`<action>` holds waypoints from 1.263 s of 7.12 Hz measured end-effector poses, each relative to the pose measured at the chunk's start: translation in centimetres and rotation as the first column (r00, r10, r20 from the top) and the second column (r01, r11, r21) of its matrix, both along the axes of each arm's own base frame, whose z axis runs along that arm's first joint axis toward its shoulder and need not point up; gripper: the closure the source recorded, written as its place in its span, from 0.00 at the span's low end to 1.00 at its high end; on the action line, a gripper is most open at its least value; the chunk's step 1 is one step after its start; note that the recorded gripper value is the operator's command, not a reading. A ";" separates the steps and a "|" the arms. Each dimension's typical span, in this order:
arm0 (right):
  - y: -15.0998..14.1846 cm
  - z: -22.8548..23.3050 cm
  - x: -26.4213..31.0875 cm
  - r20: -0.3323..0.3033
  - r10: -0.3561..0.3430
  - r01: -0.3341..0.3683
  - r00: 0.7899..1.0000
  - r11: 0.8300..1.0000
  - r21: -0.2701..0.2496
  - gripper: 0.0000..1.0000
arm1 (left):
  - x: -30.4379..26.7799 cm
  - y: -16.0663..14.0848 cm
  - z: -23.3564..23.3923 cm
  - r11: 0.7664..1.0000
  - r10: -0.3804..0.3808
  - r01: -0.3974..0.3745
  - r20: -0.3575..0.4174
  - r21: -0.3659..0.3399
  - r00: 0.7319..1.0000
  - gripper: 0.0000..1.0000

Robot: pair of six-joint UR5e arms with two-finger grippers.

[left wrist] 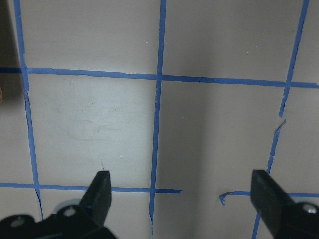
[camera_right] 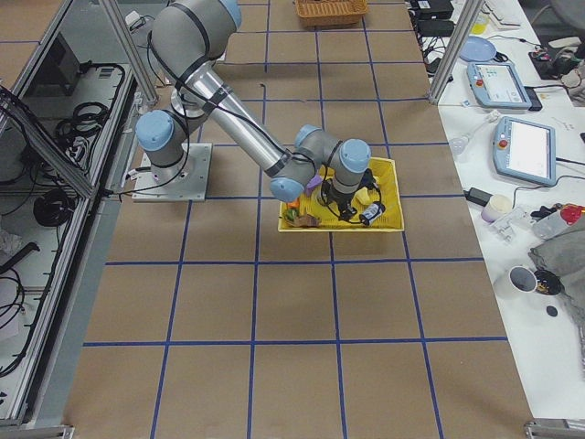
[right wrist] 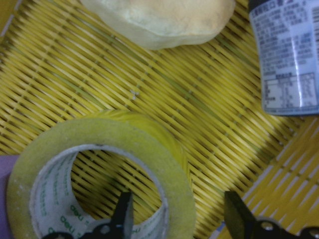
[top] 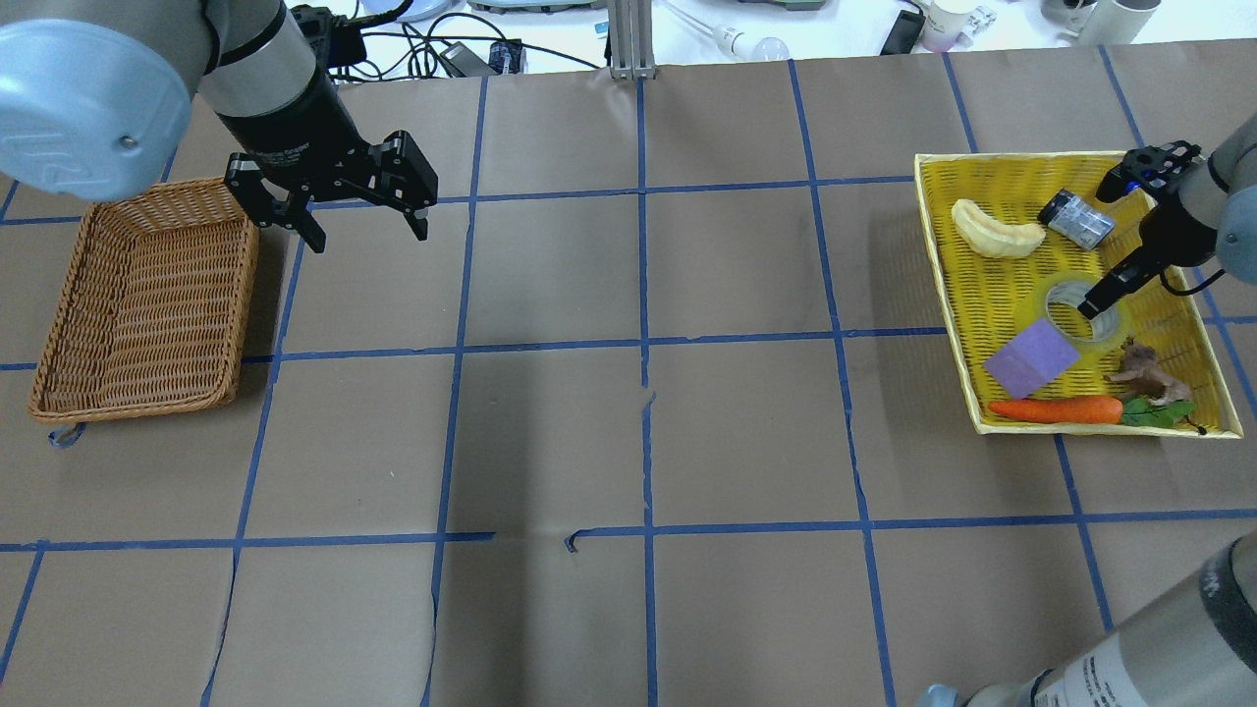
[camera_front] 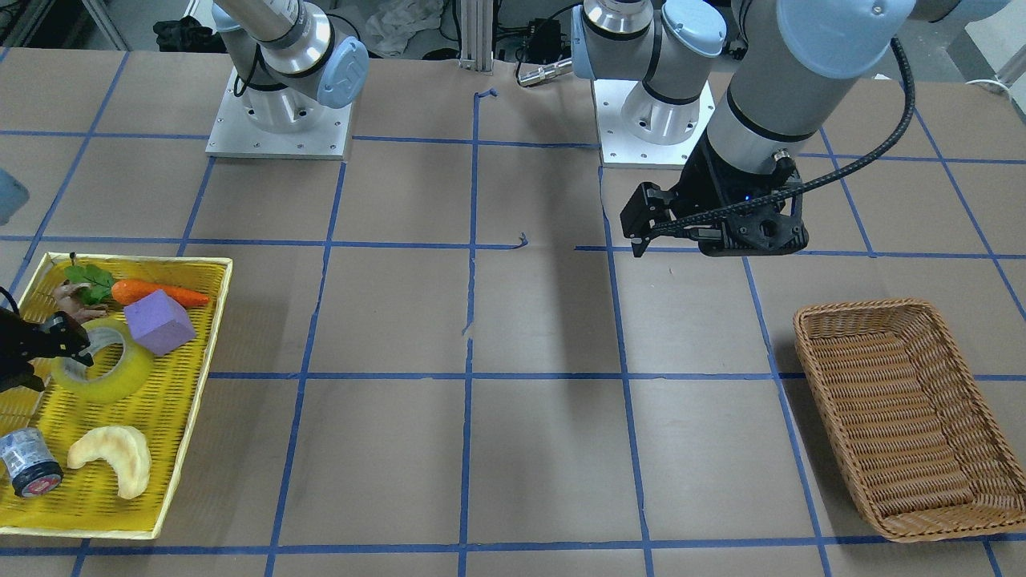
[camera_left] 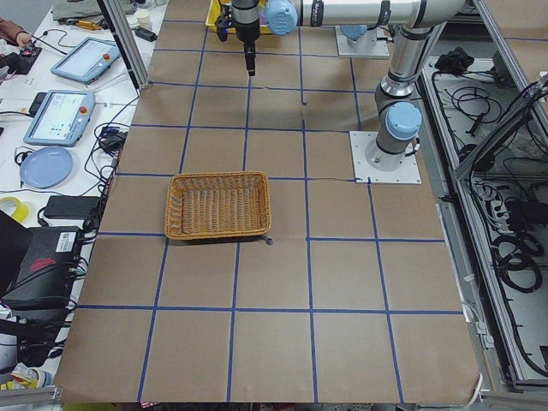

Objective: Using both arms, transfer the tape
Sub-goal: 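Move the right gripper over the tape roll in the yellow basket and lower, then close the right gripper on the tape roll and lift it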

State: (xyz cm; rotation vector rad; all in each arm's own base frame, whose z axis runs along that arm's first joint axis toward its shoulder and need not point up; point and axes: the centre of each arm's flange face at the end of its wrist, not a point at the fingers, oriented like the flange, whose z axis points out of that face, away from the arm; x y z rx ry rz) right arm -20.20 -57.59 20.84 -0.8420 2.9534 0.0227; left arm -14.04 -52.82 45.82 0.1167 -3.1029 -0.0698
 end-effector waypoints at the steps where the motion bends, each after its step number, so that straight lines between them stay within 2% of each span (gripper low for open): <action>1: 0.1 0.0 0.0 0.000 -0.006 0.006 1.000 1.000 0.002 1.00 | 0.0 0.0 0.0 1.000 0.000 0.000 -0.001 0.000 1.000 0.00; 3: -0.3 1.3 0.1 -0.014 -0.006 0.006 1.000 1.000 -0.013 1.00 | 0.0 0.0 0.0 1.000 0.000 0.000 -0.003 0.001 1.000 0.00; 6: -4.0 9.9 3.3 -0.055 0.015 -0.019 0.998 0.997 -0.077 1.00 | 0.0 0.0 0.0 1.000 0.000 0.000 -0.002 0.000 1.000 0.00; 8: -6.8 13.1 11.3 -0.080 -0.020 0.014 0.997 0.997 -0.073 1.00 | 0.0 0.0 0.0 1.000 0.000 0.000 -0.002 0.001 1.000 0.00; 9: -7.5 13.3 16.6 -0.084 -0.076 0.070 0.994 0.995 -0.072 1.00 | 0.0 0.0 0.0 1.000 0.000 0.000 -0.002 0.001 1.000 0.00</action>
